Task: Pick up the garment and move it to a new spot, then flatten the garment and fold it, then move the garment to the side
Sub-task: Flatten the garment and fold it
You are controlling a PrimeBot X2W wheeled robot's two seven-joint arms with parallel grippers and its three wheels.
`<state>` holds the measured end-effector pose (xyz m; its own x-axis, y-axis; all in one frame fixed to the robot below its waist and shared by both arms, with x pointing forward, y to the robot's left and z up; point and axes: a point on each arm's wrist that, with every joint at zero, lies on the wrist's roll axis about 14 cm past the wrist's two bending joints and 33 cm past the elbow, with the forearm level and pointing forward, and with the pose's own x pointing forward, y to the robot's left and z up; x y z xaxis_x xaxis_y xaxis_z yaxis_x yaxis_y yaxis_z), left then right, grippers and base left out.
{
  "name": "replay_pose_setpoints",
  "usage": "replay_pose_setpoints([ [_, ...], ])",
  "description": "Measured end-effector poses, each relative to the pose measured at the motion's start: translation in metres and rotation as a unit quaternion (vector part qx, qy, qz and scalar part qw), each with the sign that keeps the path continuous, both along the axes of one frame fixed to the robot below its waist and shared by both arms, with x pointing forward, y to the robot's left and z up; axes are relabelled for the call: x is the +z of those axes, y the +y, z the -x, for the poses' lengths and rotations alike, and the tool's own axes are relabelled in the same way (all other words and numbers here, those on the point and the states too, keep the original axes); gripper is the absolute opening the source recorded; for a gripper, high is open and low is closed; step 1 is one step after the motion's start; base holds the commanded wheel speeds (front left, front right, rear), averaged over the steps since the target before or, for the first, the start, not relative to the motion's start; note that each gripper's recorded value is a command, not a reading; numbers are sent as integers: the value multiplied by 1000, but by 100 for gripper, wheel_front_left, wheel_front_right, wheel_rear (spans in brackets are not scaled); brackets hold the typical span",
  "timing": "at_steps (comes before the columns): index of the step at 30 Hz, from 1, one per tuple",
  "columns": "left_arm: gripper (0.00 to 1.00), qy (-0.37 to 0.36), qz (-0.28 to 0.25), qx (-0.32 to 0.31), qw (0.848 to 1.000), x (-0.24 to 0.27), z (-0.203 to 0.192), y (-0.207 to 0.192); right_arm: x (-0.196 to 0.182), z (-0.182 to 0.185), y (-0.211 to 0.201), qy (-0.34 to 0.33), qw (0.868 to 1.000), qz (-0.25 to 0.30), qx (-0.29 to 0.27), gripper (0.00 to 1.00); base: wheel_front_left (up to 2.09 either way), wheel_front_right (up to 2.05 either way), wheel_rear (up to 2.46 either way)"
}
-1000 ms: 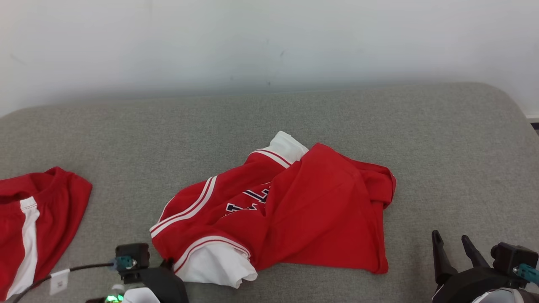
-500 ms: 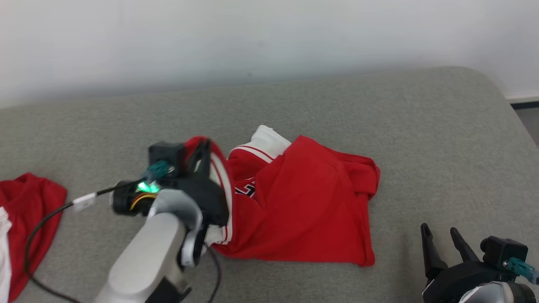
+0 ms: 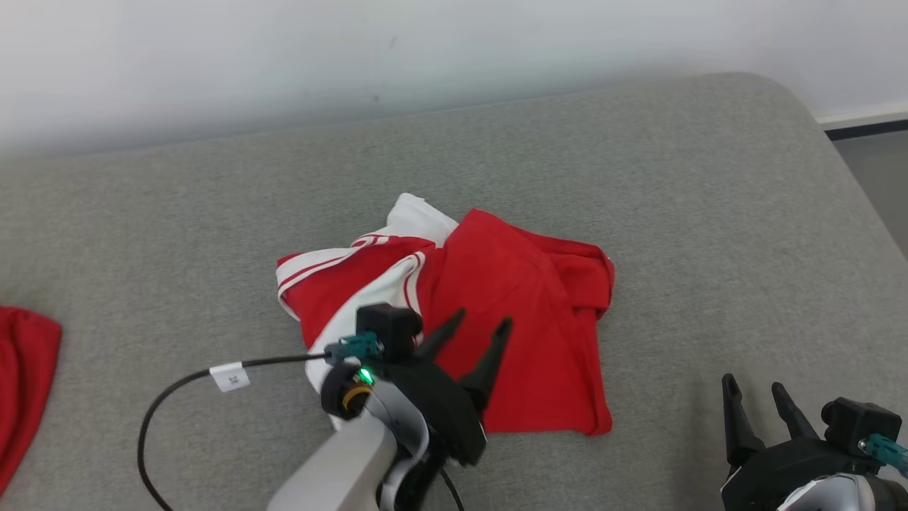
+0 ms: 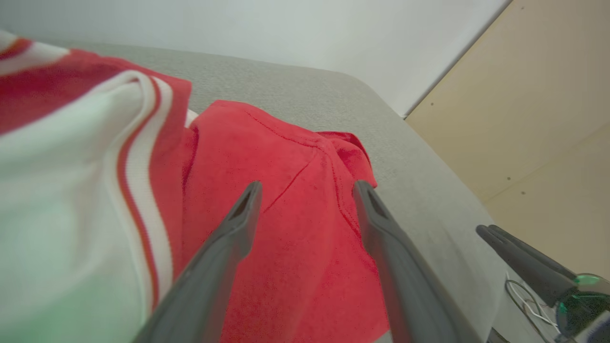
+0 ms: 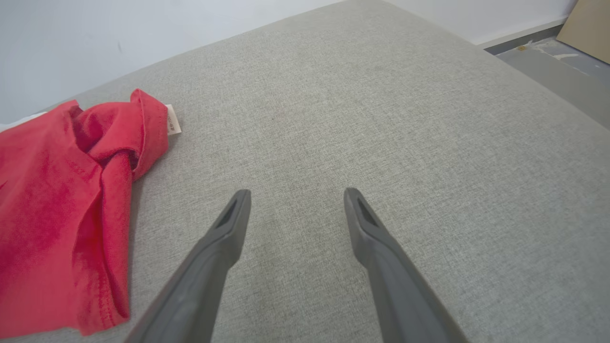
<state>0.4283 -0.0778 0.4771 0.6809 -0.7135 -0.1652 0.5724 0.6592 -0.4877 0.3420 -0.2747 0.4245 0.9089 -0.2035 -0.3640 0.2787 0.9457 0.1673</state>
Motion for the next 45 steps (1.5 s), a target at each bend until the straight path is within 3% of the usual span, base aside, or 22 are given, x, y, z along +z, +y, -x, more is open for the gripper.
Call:
replay_pose_setpoints([
  [3,100,13,17,2,1000,-2,10,2,-1,-5,7,0,1000,-2,11,100,0,0,0],
  [6,100,-11,11,51,999,4,-1,27,1,-13,18,-5,1000,-5,29,100,0,0,0],
  [12,100,-47,-68,167,983,2,-19,115,6,-17,35,-13,998,-10,55,100,0,0,0],
  [15,100,-31,-101,192,976,-7,-18,145,11,-19,38,-18,998,-10,61,100,0,0,0],
  [25,100,57,-106,136,983,-37,1,120,16,-14,28,-21,999,-2,48,100,0,0,0],
  [26,80,61,-111,138,982,-40,2,122,16,-13,27,-21,999,-2,46,100,0,0,0],
  [27,26,61,-112,141,982,-40,1,123,16,-13,26,-20,999,-2,45,100,0,0,0],
  [28,0,58,-111,142,982,-40,0,123,16,-12,26,-20,999,-1,44,100,0,0,0],
  [31,0,27,-110,153,982,-29,-6,125,17,-12,25,-20,999,-1,43,100,0,0,0],
  [35,0,-43,-121,207,970,-4,-20,148,16,-12,27,-20,999,-2,46,100,0,0,0],
  [39,0,-98,-152,280,943,13,-20,190,15,-12,30,-18,999,-4,51,100,0,0,0],
  [40,0,-98,-152,280,943,13,-20,190,15,-12,30,-18,999,-4,51,100,0,0,0],
  [43,0,-109,-210,328,914,5,-5,232,17,-15,34,-22,998,-4,58,100,0,0,0],
  [45,0,-86,-243,340,904,-12,13,247,17,-17,38,-22,998,-5,63,100,0,0,0],
])
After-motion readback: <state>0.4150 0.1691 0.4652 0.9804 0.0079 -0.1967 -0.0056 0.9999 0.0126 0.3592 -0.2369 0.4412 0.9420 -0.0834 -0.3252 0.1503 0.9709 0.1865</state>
